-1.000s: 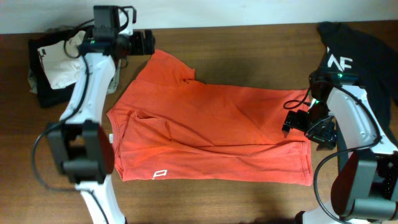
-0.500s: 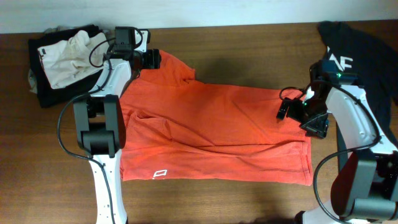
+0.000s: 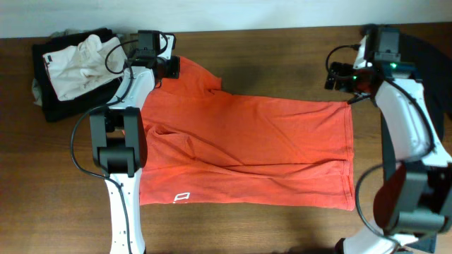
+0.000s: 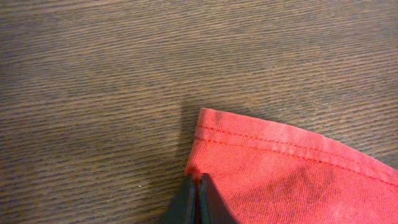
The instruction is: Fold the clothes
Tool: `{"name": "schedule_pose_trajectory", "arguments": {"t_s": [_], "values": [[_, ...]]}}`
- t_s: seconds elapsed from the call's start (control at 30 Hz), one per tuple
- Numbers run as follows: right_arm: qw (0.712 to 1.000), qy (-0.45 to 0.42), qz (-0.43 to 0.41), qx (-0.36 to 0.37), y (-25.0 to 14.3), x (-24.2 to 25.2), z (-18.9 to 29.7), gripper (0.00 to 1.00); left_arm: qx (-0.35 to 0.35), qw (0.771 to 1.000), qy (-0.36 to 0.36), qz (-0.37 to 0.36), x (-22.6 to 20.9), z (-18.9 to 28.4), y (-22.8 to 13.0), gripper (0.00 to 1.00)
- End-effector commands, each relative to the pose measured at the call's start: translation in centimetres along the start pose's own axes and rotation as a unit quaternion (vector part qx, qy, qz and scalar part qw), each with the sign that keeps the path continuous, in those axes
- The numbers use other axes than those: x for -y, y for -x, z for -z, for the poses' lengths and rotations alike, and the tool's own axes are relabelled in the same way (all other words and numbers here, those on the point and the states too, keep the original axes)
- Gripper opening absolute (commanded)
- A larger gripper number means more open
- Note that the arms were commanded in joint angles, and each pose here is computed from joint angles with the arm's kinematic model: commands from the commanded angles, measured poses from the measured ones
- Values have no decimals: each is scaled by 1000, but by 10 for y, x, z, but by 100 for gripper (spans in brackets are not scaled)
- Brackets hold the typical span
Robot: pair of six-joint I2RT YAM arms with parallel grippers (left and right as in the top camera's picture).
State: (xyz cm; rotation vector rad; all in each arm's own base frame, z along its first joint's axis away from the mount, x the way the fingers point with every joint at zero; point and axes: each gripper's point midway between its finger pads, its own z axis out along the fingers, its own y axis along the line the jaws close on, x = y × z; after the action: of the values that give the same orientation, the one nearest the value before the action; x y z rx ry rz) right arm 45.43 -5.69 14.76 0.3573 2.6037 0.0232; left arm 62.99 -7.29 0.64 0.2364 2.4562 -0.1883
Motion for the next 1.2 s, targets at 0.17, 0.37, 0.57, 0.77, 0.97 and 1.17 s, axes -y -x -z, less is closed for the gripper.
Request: {"name": "schedule_pose_trajectory", "arguments": {"t_s": [0.17,0.37,0.57,0.77,0.97,1.17], "values": [[995,-44,-10,-85,-33,53,-88,99,-69,998,2,6,-1,-31,-56,1],[993,-13,-14,-115,-51,57,-121,99,-70,998,1,6,-1,-31,-57,1],[993,-12,-9,-116,-55,58,-136,84,-71,997,1,6,-1,-31,-58,1],[993,-2,7,-117,-58,52,-149,48,-77,997,1,7,-1,-31,-61,1],[993,-3,-2,-118,-57,52,-148,4,-73,997,1,7,-1,-27,-54,1],[991,-18,-28,-128,-36,53,-122,4,-43,999,4,2,5,35,-1,1]]}}
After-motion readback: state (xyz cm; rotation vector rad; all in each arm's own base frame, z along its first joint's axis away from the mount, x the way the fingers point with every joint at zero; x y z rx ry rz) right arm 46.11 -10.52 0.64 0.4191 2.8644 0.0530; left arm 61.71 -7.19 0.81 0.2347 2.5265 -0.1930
